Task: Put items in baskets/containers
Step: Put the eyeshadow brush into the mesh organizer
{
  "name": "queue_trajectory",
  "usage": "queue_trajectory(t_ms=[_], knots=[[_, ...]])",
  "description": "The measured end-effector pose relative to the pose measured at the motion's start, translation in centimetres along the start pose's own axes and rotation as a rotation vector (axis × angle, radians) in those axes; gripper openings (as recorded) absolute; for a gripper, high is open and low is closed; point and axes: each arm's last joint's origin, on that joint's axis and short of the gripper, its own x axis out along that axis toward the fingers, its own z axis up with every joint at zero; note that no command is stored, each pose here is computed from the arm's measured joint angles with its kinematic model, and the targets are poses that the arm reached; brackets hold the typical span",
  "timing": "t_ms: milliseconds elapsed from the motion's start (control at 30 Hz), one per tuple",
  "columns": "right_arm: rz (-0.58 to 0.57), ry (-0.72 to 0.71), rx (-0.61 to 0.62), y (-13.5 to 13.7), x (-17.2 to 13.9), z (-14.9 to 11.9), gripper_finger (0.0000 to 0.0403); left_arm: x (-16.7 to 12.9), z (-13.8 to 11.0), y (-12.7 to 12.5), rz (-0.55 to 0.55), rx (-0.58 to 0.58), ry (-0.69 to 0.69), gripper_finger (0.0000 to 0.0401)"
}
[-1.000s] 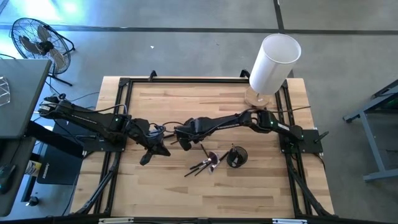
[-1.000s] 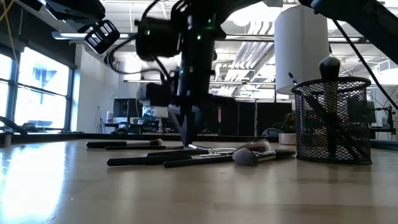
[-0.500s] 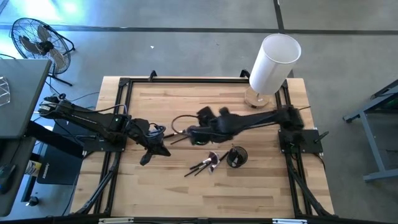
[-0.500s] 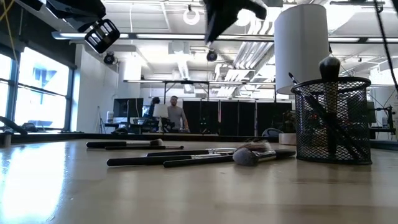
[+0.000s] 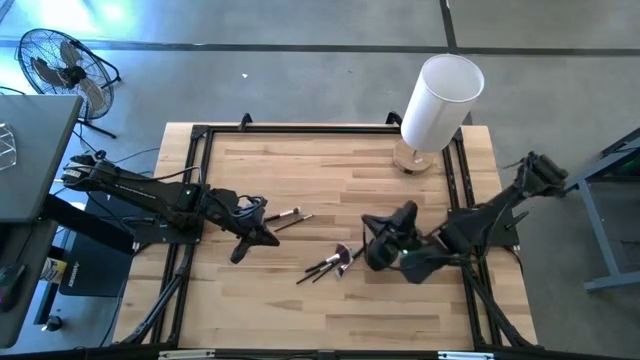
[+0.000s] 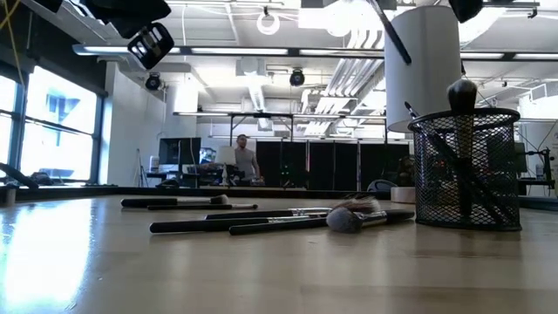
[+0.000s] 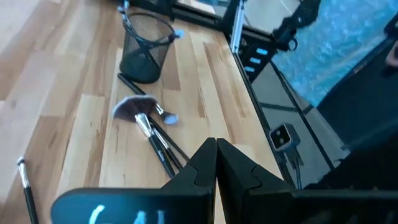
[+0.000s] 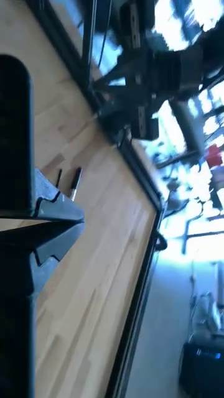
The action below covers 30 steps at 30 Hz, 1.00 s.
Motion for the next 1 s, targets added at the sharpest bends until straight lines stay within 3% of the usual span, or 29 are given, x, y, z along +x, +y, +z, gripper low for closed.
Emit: queue_trajectory(t_ms=[233,467,633,800,1000], knots=[[0.031,-0.135,-0.054,-3.1,-2.2,-4.5,0.0,0.0,0.6,0.0,0.052,-0.034,-0.084,0.0002],[0.078,-0.105,-0.162,-5.3,-2.8,-7.5,0.0,-0.1,0.8,0.3,0.146,-0.028,-0.129,0.0002],[0.103,-0.06,-0.138,-6.4,-2.6,-8.6,0.0008,-0.1,0.9,0.5,0.228,-0.032,-0.161,0.0009],[0.197,0.012,-0.191,-6.5,-2.9,-8.0,0.0048,0.0,0.9,0.7,0.281,-0.044,-0.179,0.0056],[0.288,0.042,-0.236,-7.1,-3.7,-6.1,0.0098,1.1,0.6,1.5,0.463,-0.142,-0.233,0.0131]])
